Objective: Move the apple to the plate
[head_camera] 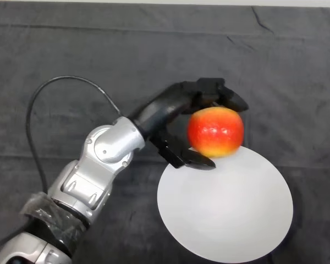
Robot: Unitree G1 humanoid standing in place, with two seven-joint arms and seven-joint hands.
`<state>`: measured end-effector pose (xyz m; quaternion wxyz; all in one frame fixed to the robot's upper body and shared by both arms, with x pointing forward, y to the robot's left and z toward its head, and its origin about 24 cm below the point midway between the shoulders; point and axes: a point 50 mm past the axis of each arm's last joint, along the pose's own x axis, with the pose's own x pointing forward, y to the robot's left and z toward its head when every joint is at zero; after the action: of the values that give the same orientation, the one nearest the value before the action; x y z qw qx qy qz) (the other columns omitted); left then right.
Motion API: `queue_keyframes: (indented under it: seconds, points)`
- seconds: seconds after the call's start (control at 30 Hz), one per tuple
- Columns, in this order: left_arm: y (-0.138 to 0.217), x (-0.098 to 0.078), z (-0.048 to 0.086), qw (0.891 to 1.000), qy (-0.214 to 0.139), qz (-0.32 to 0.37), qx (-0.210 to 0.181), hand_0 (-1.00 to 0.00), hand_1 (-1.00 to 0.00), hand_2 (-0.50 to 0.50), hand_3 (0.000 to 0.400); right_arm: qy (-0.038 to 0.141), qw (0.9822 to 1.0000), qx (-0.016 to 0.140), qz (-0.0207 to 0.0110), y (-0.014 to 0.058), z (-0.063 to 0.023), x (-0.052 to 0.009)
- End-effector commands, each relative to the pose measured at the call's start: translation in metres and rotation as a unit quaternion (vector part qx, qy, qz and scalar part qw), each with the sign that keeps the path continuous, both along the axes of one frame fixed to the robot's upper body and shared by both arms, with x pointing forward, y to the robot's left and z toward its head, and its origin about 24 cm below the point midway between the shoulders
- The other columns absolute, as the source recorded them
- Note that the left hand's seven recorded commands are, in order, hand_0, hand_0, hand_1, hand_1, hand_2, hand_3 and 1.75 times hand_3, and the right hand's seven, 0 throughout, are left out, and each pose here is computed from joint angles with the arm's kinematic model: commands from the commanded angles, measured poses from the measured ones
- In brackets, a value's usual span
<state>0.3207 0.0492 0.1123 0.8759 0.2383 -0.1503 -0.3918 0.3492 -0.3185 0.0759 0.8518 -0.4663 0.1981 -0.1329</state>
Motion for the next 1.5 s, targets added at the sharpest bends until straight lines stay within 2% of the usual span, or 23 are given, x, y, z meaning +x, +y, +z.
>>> queue_keyframes:
  seconds: [0.03,0.27,0.77,0.83,0.87,0.9,0.93,0.97,1.0,1.03,1.27,1.5]
  points:
    - [0.007,-0.004,-0.017,1.0,0.028,0.006,0.013,-1.0,-1.0,0.0,0.4,0.023,0.9996,0.008,-0.0128,-0.0057,-0.0148,-0.0109]
    - [0.003,-0.006,-0.032,0.998,0.049,0.001,0.033,-1.0,-1.0,0.0,0.4,0.023,0.9996,0.008,-0.013,-0.0057,-0.0147,-0.011]
    - [-0.002,-0.011,-0.056,0.994,0.075,-0.012,0.076,-1.0,-1.0,0.0,0.4,0.023,0.9996,0.008,-0.0132,-0.0057,-0.0146,-0.0109]
    - [-0.002,-0.011,-0.059,0.993,0.078,-0.014,0.082,-1.0,-0.93,-0.03,0.4,0.023,0.9996,0.008,-0.0133,-0.0057,-0.0146,-0.0109]
    - [-0.002,-0.011,-0.06,0.993,0.079,-0.015,0.086,-1.0,-0.76,-0.12,0.4,0.023,0.9996,0.008,-0.0133,-0.0057,-0.0146,-0.0109]
    - [-0.002,-0.011,-0.06,0.993,0.08,-0.017,0.089,-0.98,-0.5,-0.24,0.394,0.023,0.9996,0.008,-0.0133,-0.0057,-0.0146,-0.0109]
    - [-0.002,-0.01,-0.061,0.992,0.082,-0.018,0.092,-0.91,-0.35,-0.28,0.364,0.023,0.9996,0.008,-0.0133,-0.0057,-0.0146,-0.0109]
    - [-0.002,-0.01,-0.061,0.992,0.083,-0.019,0.095,-0.39,0.0,-0.2,0.157,0.024,0.9996,0.008,-0.0133,-0.0057,-0.0146,-0.0109]
    - [-0.002,-0.01,-0.061,0.992,0.083,-0.02,0.097,-0.31,0.0,-0.15,0.122,0.024,0.9996,0.008,-0.0134,-0.0057,-0.0146,-0.0109]
    - [-0.002,-0.009,-0.062,0.991,0.084,-0.021,0.1,0.0,0.0,0.0,0.0,0.024,0.9996,0.008,-0.0134,-0.0057,-0.0146,-0.0109]
    - [0.002,-0.004,-0.057,0.99,0.081,-0.021,0.11,0.0,0.0,0.0,0.0,0.024,0.9996,0.008,-0.0134,-0.0058,-0.0146,-0.0108]
    - [0.013,0.007,-0.04,0.993,0.059,-0.008,0.103,0.0,0.0,0.0,0.0,0.024,0.9996,0.008,-0.0135,-0.0058,-0.0146,-0.0108]
